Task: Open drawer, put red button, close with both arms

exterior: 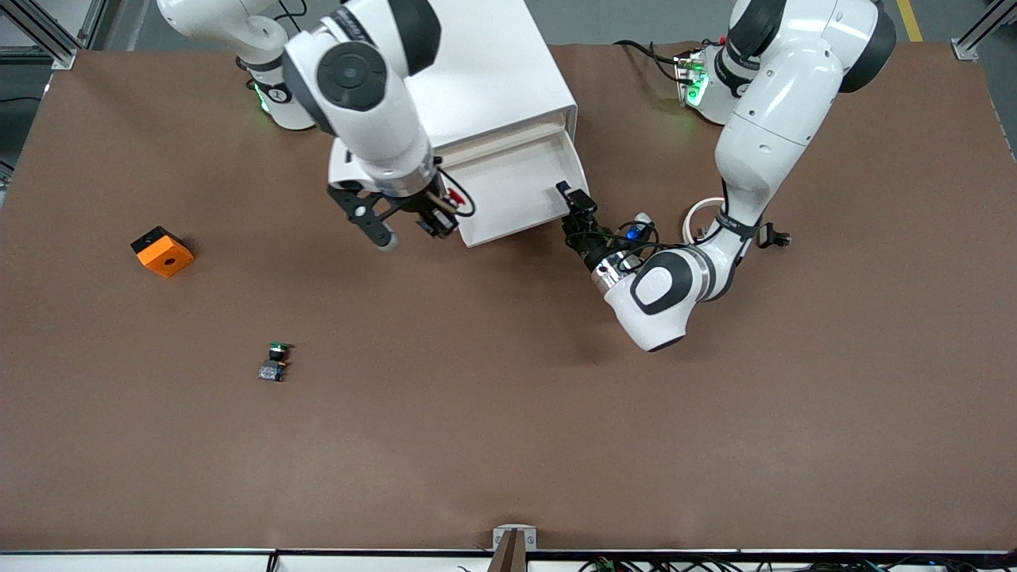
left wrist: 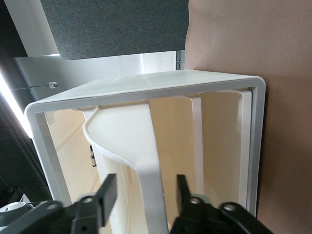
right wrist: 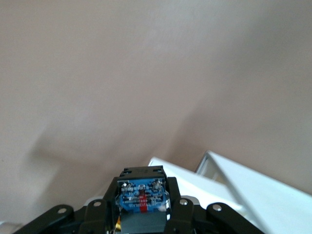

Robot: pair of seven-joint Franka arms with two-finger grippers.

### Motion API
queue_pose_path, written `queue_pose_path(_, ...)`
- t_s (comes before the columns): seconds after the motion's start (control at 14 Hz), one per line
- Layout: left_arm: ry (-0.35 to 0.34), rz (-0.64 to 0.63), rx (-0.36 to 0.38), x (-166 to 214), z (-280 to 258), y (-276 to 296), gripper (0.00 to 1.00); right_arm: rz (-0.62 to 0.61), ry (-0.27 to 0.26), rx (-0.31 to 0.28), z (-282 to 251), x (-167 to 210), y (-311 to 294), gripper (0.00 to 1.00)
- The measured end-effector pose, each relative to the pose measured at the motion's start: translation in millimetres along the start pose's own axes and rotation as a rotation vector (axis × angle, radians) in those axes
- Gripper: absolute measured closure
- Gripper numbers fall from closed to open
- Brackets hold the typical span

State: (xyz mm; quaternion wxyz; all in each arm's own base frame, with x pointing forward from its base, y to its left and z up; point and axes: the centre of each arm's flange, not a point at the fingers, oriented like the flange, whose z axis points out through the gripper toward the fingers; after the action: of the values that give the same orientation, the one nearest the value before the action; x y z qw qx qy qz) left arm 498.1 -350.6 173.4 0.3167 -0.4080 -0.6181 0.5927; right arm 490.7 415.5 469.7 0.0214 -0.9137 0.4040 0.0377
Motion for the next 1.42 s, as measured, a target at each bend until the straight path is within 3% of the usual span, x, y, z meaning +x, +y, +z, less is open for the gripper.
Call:
queue_pose_path(0.21, -0.001, 0.007, -0.004, -1, -2, -2, 0.04, 0.022, 0.032, -0.003, 36, -47, -12, 0.59)
queue_pose_path(0.28, -0.001, 0.01, -0.007, -2, -3, -2, 0.0, 0.023, 0.047, -0.011, 47, -63, -14, 0.59)
queue_pose_path(0.57, 0.023, 0.08, -0.068, -11, -18, -14, 0.0, 0.027, 0.096, -0.046, 81, -108, -13, 0.59)
queue_pose_path(1.07, 0.102, 0.371, -0.211, -16, -62, -48, 0.0, 0.016, 0.091, -0.001, 96, -152, -13, 0.59)
queue_pose_path(1.42, 0.281, 0.691, -0.333, -6, -90, -91, 0.0, -0.011, 0.091, -0.004, 105, -169, -11, 0.59)
